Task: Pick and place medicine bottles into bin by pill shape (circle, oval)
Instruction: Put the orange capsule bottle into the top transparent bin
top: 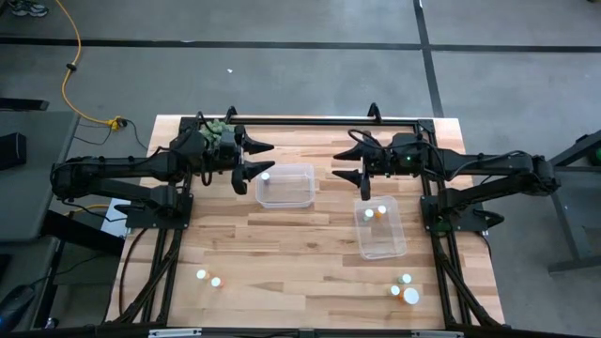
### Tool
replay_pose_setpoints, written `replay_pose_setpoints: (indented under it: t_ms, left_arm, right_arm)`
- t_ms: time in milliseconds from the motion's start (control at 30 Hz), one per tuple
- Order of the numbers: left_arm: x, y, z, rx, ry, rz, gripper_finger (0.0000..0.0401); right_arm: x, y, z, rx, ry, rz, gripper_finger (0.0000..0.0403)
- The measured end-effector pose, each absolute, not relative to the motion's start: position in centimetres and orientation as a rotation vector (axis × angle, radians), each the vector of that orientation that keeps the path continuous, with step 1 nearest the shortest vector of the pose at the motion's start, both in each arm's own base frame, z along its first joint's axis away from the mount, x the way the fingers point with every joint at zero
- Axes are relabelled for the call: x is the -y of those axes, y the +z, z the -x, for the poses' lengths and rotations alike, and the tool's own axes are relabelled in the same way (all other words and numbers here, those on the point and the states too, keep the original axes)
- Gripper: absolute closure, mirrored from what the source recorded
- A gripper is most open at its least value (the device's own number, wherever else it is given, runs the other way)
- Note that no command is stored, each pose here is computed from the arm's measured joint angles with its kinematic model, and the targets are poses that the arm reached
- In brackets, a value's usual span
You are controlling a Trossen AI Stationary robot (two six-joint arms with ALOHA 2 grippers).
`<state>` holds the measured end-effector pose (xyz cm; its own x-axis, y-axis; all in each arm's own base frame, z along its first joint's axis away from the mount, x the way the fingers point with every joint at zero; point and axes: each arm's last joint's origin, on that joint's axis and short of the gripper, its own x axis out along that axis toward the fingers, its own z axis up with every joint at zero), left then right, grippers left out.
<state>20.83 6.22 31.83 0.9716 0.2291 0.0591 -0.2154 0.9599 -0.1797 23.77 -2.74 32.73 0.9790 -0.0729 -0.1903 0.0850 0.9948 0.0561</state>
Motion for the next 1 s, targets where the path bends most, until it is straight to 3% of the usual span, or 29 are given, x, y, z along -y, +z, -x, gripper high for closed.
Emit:
replay_pose_setpoints:
  t_ms: [533,833,1000]
  left_arm:
    - [-6.2,31.8,-20.8,0.074,0.226,0.161,0.0169]
    - [-6.2,31.8,-20.8,0.075,0.226,0.16,0.0169]
    - [-6.2,31.8,-20.8,0.074,0.226,0.161,0.0169]
  right_arm:
    - [2.8,32.7,-23.8,-0.188,-0.09,-0.068,0.0192]
    - [2.5,32.9,-23.8,-0.183,-0.096,-0.226,0.0192]
    - [0.7,34.3,-22.7,-0.443,-0.063,-0.285,0.0192]
